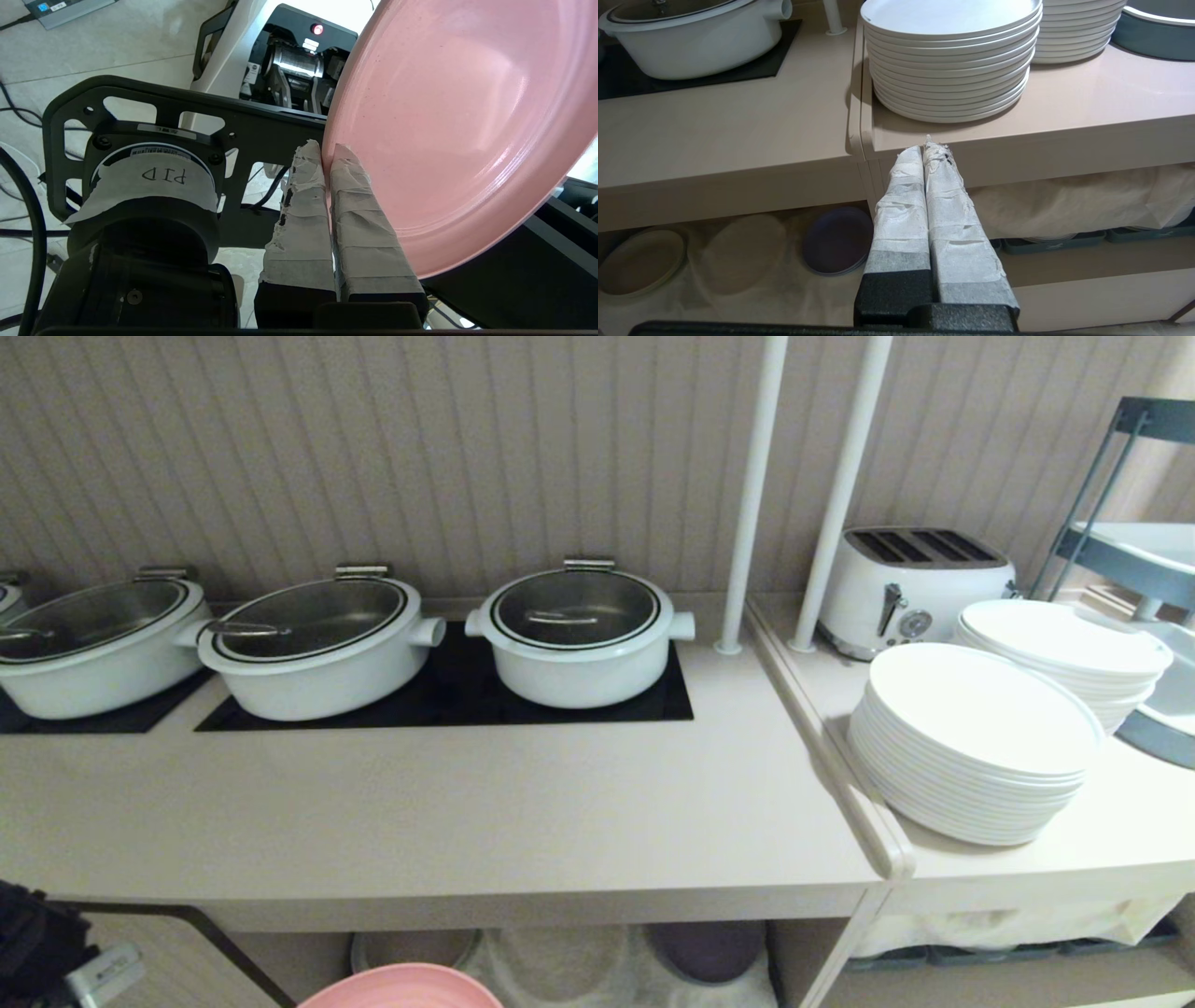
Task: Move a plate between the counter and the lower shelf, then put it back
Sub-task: Put the plate in the cupboard
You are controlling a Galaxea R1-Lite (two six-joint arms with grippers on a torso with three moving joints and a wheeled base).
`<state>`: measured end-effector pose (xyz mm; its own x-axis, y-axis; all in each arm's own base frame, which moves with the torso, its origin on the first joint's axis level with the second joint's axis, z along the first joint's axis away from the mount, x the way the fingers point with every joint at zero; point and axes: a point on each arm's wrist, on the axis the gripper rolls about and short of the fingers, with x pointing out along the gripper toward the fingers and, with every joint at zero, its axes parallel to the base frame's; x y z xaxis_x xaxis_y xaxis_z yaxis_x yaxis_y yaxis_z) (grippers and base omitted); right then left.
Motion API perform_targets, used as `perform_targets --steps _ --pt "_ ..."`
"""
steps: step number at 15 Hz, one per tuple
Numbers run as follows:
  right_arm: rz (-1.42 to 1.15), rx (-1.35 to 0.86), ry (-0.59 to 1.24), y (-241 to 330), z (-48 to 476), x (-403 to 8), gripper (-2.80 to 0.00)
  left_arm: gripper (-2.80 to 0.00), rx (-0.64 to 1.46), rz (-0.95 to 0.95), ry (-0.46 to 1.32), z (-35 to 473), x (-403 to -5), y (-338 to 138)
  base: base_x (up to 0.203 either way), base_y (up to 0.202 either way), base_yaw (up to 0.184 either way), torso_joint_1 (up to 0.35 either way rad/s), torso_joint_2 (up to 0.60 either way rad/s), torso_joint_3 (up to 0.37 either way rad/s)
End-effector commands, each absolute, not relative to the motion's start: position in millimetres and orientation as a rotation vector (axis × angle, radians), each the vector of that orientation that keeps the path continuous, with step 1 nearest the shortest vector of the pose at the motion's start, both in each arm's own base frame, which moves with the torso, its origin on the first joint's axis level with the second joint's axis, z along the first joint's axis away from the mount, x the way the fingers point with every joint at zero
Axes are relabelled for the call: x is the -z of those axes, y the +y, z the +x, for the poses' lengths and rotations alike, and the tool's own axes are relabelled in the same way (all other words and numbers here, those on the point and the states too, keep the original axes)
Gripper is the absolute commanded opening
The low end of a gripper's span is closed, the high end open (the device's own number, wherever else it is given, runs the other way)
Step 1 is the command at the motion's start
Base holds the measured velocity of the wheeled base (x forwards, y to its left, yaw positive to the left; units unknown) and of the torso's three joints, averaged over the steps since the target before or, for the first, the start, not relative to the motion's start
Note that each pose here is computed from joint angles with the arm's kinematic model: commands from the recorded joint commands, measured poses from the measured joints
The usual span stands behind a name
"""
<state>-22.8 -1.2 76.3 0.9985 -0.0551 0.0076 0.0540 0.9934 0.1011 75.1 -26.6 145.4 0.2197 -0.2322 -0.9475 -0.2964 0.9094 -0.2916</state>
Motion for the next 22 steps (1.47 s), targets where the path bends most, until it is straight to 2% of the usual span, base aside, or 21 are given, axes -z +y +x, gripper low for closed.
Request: perform_targets --steps 1,22 --pt "0.101 0.055 -0.01 -1.2 -22.8 -76.3 -2.8 -2.8 -0.051 -0.464 1.369 75.2 -145.1 -26.6 0.0 0.0 0.0 -0.087 0.19 0.084" --pt "0.101 0.055 -0.01 -1.2 -22.8 -76.3 -2.8 -2.8 -0.041 -0.47 1.347 76.6 -139.1 -27.1 0.0 0.0 0.0 -0.134 0.29 0.149"
